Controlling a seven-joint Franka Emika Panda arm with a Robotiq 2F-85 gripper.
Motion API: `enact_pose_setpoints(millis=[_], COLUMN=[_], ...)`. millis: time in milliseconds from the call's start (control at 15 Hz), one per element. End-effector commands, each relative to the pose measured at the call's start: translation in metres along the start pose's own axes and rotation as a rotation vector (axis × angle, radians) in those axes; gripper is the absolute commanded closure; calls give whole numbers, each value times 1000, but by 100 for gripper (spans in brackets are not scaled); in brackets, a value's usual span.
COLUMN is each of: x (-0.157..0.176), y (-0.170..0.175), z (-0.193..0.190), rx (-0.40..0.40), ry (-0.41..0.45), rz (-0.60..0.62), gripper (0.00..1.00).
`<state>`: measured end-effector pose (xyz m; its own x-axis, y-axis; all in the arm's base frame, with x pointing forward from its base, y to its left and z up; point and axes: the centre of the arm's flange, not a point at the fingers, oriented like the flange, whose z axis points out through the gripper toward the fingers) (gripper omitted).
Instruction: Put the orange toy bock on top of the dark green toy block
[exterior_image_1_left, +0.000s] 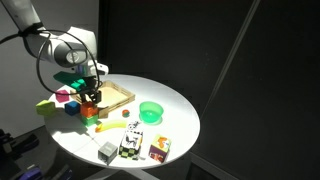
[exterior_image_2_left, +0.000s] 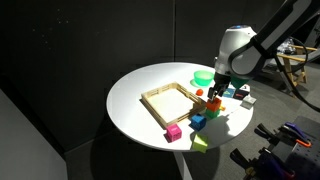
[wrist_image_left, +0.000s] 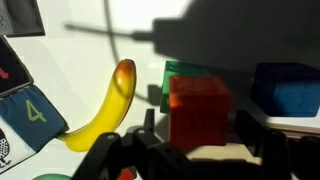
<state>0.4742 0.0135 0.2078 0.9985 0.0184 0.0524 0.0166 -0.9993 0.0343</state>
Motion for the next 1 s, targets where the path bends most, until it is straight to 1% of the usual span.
enact_pose_setpoints(millis=[0, 333, 533, 933], x=[2, -2, -6, -23], y=[1, -5, -13, -23], z=[-7, -27, -49, -102], rx=[-6, 15, 31, 64], ry=[12, 9, 7, -48], rz=[-20, -6, 9, 35], gripper=[0, 0, 0, 0])
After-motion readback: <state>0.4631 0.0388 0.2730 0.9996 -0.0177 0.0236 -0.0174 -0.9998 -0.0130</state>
